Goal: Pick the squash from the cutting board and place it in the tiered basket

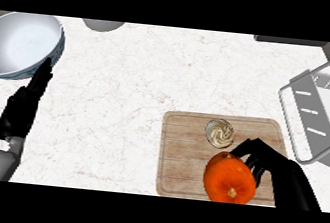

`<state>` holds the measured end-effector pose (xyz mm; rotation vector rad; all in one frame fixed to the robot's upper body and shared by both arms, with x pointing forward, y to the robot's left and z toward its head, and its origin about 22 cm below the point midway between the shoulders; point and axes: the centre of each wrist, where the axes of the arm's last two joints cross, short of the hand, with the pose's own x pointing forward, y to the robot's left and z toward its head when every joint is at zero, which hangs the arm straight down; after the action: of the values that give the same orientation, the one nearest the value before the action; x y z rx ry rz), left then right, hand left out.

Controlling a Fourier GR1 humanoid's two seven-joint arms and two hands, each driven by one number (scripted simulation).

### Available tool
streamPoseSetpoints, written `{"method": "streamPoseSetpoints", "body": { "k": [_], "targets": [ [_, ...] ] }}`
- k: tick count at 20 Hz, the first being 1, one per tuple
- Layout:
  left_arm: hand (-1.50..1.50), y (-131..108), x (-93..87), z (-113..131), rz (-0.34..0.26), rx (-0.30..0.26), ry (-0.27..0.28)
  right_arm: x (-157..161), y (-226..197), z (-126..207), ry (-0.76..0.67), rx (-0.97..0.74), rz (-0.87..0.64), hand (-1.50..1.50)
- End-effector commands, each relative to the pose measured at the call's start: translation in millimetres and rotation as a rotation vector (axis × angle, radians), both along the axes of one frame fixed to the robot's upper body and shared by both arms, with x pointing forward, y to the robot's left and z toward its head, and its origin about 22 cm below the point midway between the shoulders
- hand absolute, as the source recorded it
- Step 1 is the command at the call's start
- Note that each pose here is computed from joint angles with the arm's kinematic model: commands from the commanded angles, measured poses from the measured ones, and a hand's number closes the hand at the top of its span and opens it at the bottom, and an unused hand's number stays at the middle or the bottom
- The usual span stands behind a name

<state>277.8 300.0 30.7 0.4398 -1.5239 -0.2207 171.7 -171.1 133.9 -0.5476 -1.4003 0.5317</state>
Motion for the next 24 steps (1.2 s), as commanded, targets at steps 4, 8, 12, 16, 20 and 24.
{"method": "streamPoseSetpoints", "body": {
  "k": [4, 8, 12, 16, 20, 24],
  "targets": [
    [0.00, 10, 3.9, 4, -0.008, -0.025, 0.004, -18, -52, 75, -0.330, 0.029, -0.110, 1.50],
    [0.00, 0, -3.7, 2, 0.020, -0.004, 0.000, -10, -88, 95, -0.395, -0.042, -0.191, 1.50],
    [0.00, 15, -8.0, -4, -0.009, 0.001, 0.006, -6, -113, 128, -0.373, -0.172, -0.244, 1.50],
    [0.00, -8, -2.4, -2, 0.000, 0.013, -0.015, 15, -161, 148, -0.330, -0.112, -0.205, 1.50],
    [0.00, -12, 11.1, -2, 0.002, -0.004, -0.003, 31, -201, 135, -0.349, -0.021, -0.169, 1.50],
    [0.00, 1, -1.9, 0, -0.009, 0.000, -0.025, 60, -197, 122, -0.320, -0.175, -0.160, 1.50]
  ]
}}
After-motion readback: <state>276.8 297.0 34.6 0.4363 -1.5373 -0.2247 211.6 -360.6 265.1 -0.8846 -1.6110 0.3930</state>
